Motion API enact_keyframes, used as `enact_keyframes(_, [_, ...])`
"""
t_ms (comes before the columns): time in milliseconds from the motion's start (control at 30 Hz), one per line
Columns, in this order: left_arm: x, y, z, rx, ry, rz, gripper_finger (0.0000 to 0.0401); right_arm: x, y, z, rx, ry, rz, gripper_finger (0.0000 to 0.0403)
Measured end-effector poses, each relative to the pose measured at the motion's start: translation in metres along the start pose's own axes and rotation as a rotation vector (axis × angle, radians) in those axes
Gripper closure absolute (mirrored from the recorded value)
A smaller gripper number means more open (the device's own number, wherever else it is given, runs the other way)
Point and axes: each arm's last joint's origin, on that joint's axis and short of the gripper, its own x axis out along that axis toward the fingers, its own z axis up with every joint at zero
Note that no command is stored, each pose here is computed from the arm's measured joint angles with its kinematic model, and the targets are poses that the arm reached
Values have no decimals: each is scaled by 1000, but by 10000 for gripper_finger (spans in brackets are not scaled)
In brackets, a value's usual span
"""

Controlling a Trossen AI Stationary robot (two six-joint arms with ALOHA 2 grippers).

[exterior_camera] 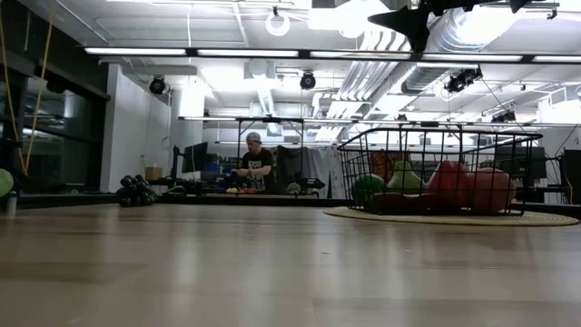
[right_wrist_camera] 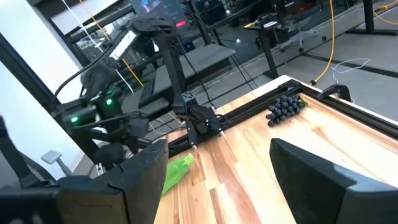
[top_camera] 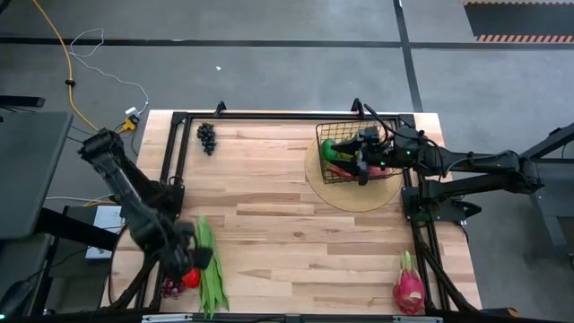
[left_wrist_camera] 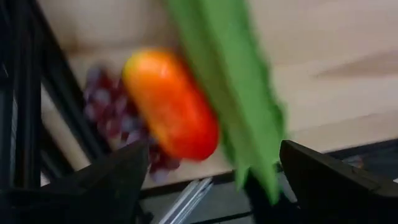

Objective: Build produce basket
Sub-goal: Put the orange mango into the black wire basket

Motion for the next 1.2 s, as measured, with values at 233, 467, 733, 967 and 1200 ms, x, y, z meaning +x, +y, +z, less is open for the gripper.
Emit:
enact_keyframes(233, [33,-4,-14,-20,-12,141,50,0,0,-1,-7,6,-2,130])
enact_keyframes(467, [53,-11,-10,-52,-87,195,50,0,-1,-2,17,16,-5,130])
enact_keyframes(733, [69,-12,-11,-57,-125,245,50,0,-1,-2,17,16,-6,130])
enact_keyframes(967, [78,-13,-11,-52,-150,272,50,0,-1,-2,18,17,-6,130])
enact_keyframes(1200, [86,-13,-11,-48,-167,292,50,0,-1,-2,18,20,-8,130])
